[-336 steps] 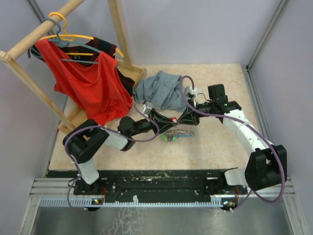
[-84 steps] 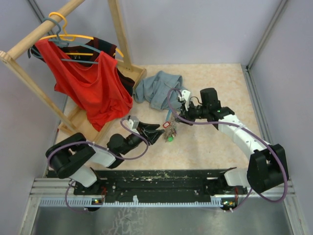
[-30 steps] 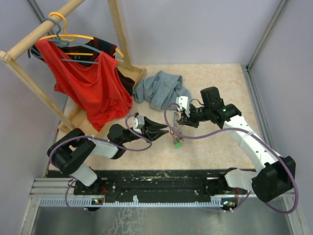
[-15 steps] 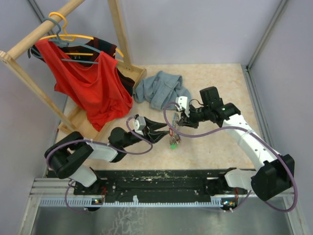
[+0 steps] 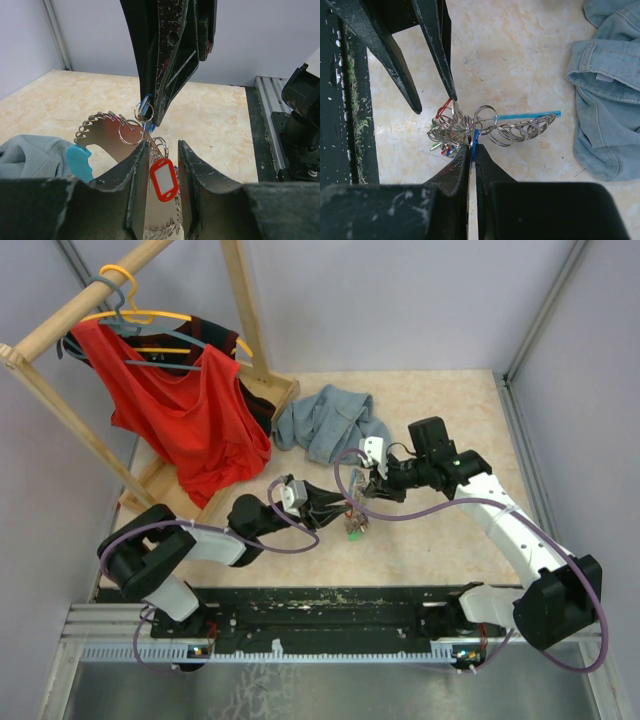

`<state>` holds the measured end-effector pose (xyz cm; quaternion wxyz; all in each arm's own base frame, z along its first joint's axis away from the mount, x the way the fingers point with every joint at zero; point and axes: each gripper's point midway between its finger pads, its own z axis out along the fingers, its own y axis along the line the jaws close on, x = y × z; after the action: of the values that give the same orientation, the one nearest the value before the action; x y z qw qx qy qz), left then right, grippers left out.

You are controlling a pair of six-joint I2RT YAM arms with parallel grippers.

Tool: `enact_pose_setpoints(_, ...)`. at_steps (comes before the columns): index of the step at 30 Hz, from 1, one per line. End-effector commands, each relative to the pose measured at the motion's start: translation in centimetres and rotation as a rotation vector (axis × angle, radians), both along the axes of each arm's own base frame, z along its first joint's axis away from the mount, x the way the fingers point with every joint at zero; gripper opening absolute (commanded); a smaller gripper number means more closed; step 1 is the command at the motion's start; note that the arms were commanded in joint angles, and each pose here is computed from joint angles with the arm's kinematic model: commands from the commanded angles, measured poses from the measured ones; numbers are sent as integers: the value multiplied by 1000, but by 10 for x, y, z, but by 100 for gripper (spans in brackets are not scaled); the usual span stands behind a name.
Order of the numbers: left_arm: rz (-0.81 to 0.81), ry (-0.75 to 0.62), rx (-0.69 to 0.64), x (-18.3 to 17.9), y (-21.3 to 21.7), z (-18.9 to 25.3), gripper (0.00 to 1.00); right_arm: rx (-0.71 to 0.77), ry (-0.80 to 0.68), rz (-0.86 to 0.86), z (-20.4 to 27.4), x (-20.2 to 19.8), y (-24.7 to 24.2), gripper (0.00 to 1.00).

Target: Remove the keys from the keyring

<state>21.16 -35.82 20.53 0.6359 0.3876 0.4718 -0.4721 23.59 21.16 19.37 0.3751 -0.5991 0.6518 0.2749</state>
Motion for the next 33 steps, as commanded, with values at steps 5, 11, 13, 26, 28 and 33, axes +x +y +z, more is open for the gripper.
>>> enact_pose_setpoints(5, -36, -34, 1, -6, -6, 0, 35, 80, -80, 46, 35, 5, 14, 0)
enact_pose_setpoints(11, -27, -35, 4, -4, -7, -2, 35, 84, -76, 51, 36, 3, 15, 0)
enact_pose_setpoints(13, -24, -35, 7, -3, -8, -2, 35, 86, -74, 53, 36, 3, 15, 0)
enact_pose_setpoints(26, 1, -27, 34, 3, -15, -7, 24, 91, -70, 58, 36, 1, 15, 0)
enact_pose_setpoints(28, 10, -23, 35, 4, -14, -8, 21, 91, -69, 58, 36, 1, 15, 0)
enact_pose_setpoints(33, 25, -16, 31, 6, -13, -8, 6, 90, -71, 56, 37, 1, 15, 0)
